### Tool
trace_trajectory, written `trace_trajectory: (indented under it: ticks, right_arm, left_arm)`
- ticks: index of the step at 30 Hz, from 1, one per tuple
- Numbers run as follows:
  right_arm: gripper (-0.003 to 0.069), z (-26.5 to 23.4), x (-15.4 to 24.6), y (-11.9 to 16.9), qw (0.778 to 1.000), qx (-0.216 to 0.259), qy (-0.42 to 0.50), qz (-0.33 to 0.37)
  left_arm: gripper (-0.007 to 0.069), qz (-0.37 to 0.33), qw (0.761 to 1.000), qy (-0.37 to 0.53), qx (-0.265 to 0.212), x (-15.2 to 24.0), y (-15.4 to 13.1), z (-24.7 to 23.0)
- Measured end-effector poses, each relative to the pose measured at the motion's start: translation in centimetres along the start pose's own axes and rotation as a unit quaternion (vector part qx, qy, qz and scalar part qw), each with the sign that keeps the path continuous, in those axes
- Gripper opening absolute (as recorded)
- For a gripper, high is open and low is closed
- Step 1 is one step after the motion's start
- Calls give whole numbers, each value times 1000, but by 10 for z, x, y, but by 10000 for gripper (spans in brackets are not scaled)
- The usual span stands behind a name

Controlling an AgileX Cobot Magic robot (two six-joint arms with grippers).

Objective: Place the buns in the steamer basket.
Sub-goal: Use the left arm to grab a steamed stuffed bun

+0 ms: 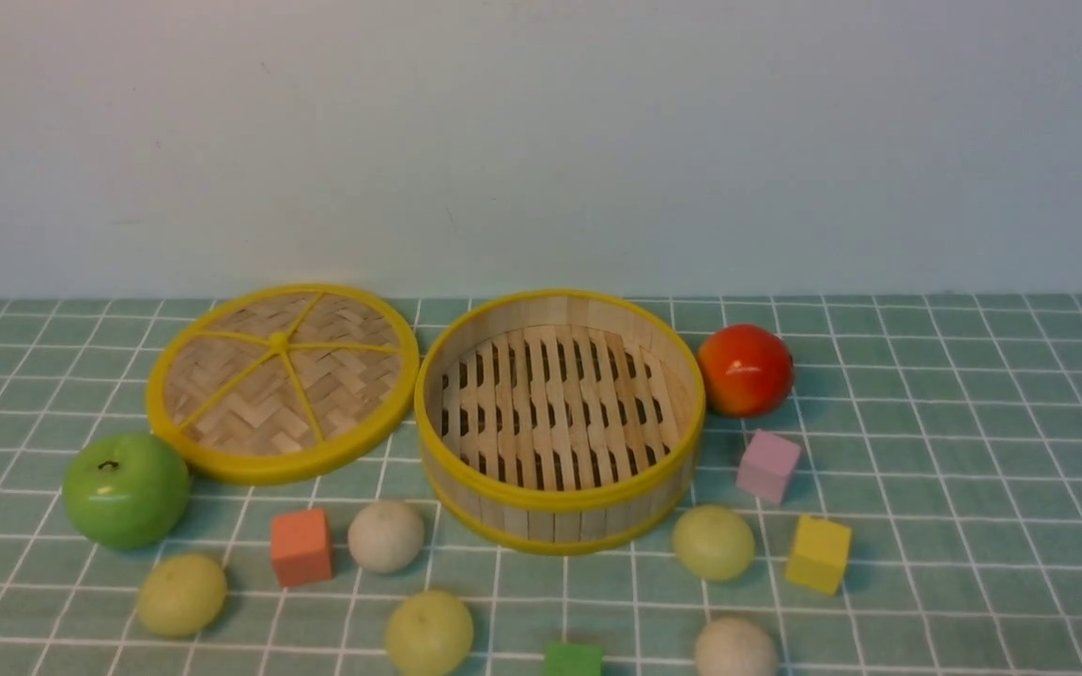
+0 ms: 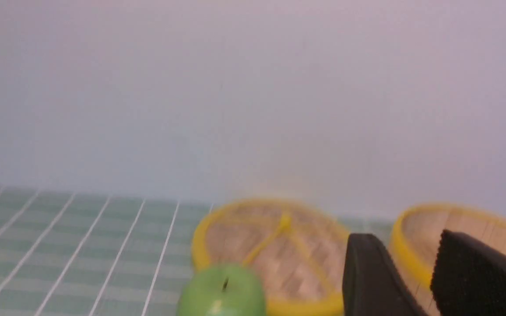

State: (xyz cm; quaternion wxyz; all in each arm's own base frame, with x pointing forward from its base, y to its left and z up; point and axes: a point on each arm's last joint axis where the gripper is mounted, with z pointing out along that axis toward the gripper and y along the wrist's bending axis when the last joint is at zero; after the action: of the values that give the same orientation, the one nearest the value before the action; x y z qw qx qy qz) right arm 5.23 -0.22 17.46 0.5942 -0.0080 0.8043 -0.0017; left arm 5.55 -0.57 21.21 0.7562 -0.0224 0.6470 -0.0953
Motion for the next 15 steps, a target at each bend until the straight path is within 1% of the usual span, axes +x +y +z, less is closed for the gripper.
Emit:
trace_trajectory:
  ticks: [1, 2, 5, 7, 9, 11, 13, 15]
  right_arm:
    - [239, 0, 0, 0, 1000, 0, 0, 0]
    - [239, 0, 0, 0, 1000, 0, 0, 0]
    - [239, 0, 0, 0, 1000, 0, 0, 0]
    - [239, 0, 0, 0, 1000, 0, 0, 0]
    - [239, 0, 0, 0, 1000, 0, 0, 0]
    - [239, 0, 0, 0, 1000, 0, 0, 0]
    - [239, 0, 0, 0, 1000, 0, 0, 0]
    - [239, 0, 0, 0, 1000, 0, 0, 0]
  left_arm:
    - [238, -11, 999, -36, 13, -7, -2, 0]
    - [238, -13, 999, -41, 15, -8, -3, 0]
    - [238, -57, 994, -91, 29, -30, -7, -2]
    - [238, -75, 989, -122, 35, -66, -12, -4]
    - [238, -93, 986, -132, 36, -98, -16, -2]
    - [238, -114, 986, -120, 29, -133, -21, 4]
    - [238, -124, 987, -98, 18, -151, -23, 11]
    - [238, -134, 991, -8, -20, -169, -23, 34]
